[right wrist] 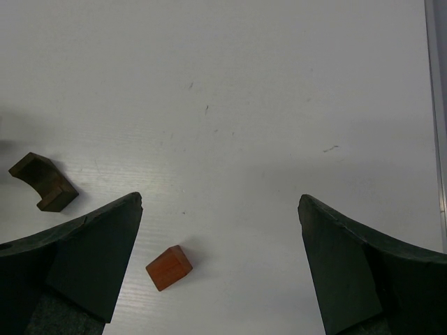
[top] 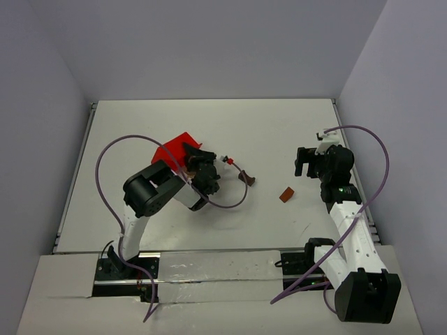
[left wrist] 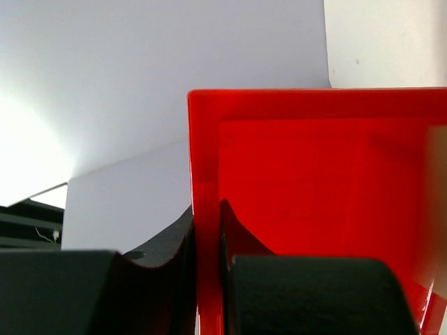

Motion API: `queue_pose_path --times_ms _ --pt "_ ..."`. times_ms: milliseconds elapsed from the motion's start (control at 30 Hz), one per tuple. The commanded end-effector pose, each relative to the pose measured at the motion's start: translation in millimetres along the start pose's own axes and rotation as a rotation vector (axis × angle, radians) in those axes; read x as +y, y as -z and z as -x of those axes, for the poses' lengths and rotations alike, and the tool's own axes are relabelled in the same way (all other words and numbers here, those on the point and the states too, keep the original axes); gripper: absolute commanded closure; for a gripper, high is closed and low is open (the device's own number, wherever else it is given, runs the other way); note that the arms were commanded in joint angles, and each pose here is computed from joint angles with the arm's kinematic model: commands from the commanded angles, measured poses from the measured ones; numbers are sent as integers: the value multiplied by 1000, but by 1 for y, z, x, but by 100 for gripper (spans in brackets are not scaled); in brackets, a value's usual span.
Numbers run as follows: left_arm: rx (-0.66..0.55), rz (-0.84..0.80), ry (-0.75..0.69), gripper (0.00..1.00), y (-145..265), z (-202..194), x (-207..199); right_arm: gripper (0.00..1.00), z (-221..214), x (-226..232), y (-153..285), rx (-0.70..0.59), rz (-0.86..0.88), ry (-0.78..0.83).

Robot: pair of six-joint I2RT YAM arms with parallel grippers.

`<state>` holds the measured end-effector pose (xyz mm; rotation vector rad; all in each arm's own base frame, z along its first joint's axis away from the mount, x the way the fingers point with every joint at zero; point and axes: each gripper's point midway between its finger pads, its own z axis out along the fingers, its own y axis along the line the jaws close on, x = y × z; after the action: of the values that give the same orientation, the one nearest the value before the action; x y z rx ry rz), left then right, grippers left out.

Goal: Build the wood block tower

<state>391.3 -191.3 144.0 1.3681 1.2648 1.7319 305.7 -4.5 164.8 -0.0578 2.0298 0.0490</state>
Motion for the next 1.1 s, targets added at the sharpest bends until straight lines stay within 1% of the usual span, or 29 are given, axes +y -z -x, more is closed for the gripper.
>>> queue_pose_path --times_ms 0,67,100,200,300,400,467,500,533,567,600,633,667,700,733,767,833,867,933,1000,1033,1067 --pt "159 184 400 100 0 -71 58 0 15 1 3 -56 1 2" --pt "108 190 389 100 12 -58 57 0 15 2 2 -48 8 -4" --pt "108 193 394 100 12 -57 59 0 16 2 2 -44 4 -6" --pt "204 195 420 100 -14 -79 64 0 14 0 3 -40 -7 0" --pt "225 199 431 100 -18 -88 68 0 16 0 5 -64 -7 9" --pt "257 177 468 100 -23 -98 68 0 16 1 4 -53 -1 1" --pt "297 137 524 100 -33 -113 64 0 15 2 2 -42 5 -2" --pt "312 111 487 100 -37 -120 64 0 15 2 2 -42 7 0" --pt "314 50 465 100 -43 -116 54 0 15 2 2 -43 9 2" --pt "332 66 577 100 -44 -125 56 0 15 2 3 -44 9 2" --pt "330 -13 525 100 -52 -128 55 0 14 2 3 -45 9 3" --pt "318 -64 591 100 -57 -126 48 0 14 2 2 -44 9 4" --pt "308 -120 708 100 -61 -118 39 0 13 3 2 -42 10 5" --pt "324 -222 752 100 -59 -117 29 0 13 2 2 -40 11 4" --pt "282 -340 782 100 -59 -106 19 0 13 3 2 -39 12 2" --pt "285 -442 830 100 -58 -102 12 0 13 3 2 -37 14 1" --pt "309 -566 926 100 -58 -106 7 0 12 4 1 -33 18 -2" --pt "286 -617 970 100 -58 -105 5 0 13 4 1 -34 20 -3" --pt "278 -706 1020 100 -54 -107 -3 0 12 4 1 -32 22 -2" --pt "248 -868 1144 100 -57 -109 -14 0 12 5 1 -31 27 -1" --pt "238 -917 1178 100 -58 -112 -18 0 11 6 2 -31 33 5" --pt "206 -991 1239 100 -59 -118 -21 0 11 8 2 -30 43 14"
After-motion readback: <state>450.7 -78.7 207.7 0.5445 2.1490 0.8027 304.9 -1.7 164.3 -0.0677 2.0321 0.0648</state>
